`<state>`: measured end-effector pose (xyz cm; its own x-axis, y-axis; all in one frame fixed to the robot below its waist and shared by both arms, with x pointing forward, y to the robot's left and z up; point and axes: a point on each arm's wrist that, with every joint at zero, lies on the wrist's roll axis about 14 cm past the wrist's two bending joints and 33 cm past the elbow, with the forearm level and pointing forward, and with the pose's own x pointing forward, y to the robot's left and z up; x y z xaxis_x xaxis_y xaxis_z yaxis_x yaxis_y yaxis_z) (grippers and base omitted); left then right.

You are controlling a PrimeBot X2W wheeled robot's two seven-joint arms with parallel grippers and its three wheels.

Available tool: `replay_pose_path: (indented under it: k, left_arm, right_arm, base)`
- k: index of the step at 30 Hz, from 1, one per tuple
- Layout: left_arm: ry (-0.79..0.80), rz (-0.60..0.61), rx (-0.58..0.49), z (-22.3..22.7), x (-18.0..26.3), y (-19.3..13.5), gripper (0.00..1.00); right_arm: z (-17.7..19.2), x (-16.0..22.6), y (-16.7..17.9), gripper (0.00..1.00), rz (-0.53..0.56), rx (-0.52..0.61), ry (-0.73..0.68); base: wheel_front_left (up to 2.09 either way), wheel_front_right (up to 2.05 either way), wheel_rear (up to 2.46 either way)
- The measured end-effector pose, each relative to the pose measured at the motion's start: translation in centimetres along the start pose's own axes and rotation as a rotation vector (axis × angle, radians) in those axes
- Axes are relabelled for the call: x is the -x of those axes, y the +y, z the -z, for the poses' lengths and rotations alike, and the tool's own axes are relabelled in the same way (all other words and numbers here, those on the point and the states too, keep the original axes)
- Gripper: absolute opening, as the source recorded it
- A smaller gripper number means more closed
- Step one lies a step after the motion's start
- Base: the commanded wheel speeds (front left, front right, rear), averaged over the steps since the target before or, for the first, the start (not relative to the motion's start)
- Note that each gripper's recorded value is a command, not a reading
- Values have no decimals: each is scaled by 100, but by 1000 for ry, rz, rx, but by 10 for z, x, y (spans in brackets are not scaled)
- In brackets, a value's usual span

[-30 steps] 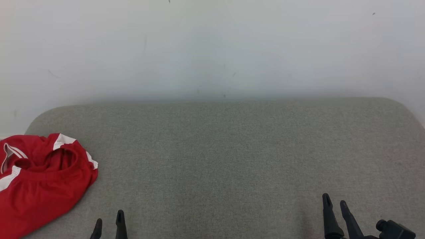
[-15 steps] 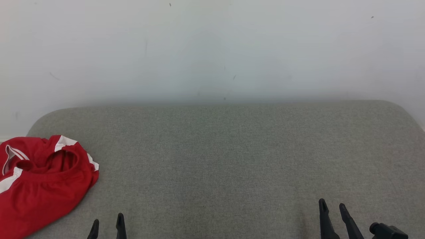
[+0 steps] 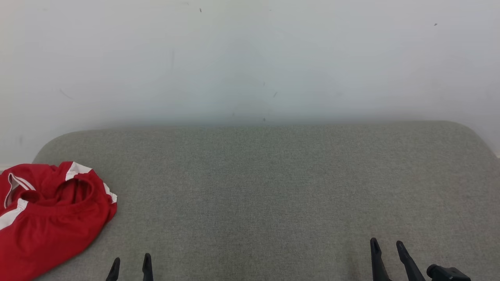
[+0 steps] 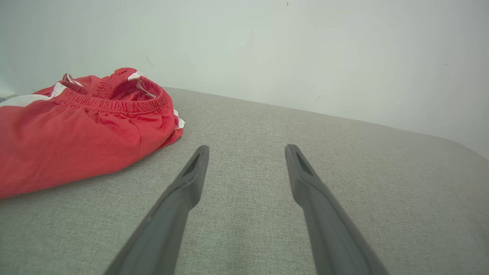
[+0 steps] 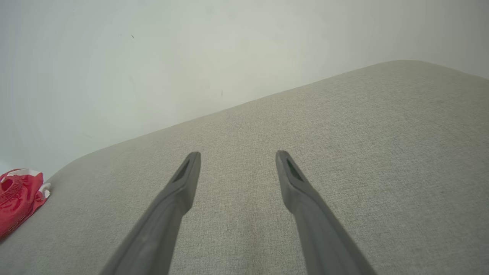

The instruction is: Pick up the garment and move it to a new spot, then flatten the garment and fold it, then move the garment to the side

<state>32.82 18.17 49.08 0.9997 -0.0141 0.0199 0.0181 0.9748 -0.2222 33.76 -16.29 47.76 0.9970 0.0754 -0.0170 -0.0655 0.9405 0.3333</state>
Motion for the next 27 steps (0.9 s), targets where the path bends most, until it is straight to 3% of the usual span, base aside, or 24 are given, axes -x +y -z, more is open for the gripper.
replay_pose_path:
  k: [27]
  left_arm:
    - [-47, 37, -127, -6, 5, -6, 100]
  right_arm:
    - [-4, 7, -3, 100, -26, 294, 0]
  base:
    - [0, 0, 0]
